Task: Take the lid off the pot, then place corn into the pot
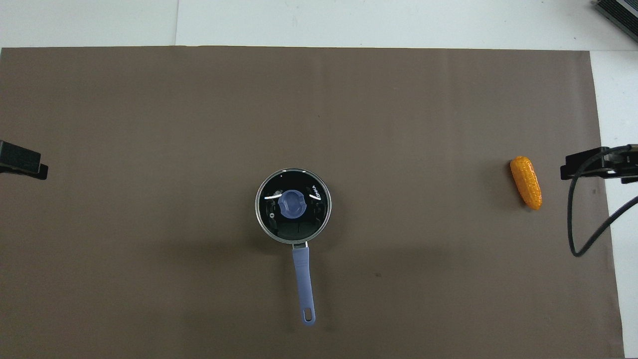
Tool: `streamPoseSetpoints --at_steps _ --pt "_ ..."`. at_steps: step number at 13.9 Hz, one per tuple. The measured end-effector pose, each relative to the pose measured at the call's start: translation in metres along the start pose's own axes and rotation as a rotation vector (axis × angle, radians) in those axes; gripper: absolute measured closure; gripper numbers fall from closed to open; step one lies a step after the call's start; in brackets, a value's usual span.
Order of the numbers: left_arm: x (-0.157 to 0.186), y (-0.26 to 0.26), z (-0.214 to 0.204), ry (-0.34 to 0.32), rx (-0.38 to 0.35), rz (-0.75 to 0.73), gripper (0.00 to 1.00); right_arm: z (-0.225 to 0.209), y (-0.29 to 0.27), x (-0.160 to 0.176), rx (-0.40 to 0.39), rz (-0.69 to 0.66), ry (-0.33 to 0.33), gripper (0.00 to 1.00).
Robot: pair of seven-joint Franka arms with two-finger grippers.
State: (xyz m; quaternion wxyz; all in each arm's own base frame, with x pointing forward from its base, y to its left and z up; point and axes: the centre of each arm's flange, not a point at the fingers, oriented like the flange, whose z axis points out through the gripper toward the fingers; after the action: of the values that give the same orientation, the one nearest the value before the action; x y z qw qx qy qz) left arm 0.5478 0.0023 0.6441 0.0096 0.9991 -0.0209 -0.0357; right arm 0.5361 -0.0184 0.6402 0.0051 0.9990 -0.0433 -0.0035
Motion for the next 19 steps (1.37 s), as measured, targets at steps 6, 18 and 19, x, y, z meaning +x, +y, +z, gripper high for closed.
streamPoseSetpoints --at_steps 6,18,19 --pt "-0.001 0.010 0.000 -0.004 0.000 0.019 0.00 0.000 0.011 0.000 0.000 0.020 0.000 0.00" --pt "0.002 0.048 0.019 -0.028 -0.002 0.086 0.00 0.135 0.082 0.044 -0.011 -0.258 0.014 0.00" --pt "0.004 0.063 0.027 -0.025 0.000 0.101 0.00 0.163 0.090 0.053 -0.015 -0.282 0.011 0.00"
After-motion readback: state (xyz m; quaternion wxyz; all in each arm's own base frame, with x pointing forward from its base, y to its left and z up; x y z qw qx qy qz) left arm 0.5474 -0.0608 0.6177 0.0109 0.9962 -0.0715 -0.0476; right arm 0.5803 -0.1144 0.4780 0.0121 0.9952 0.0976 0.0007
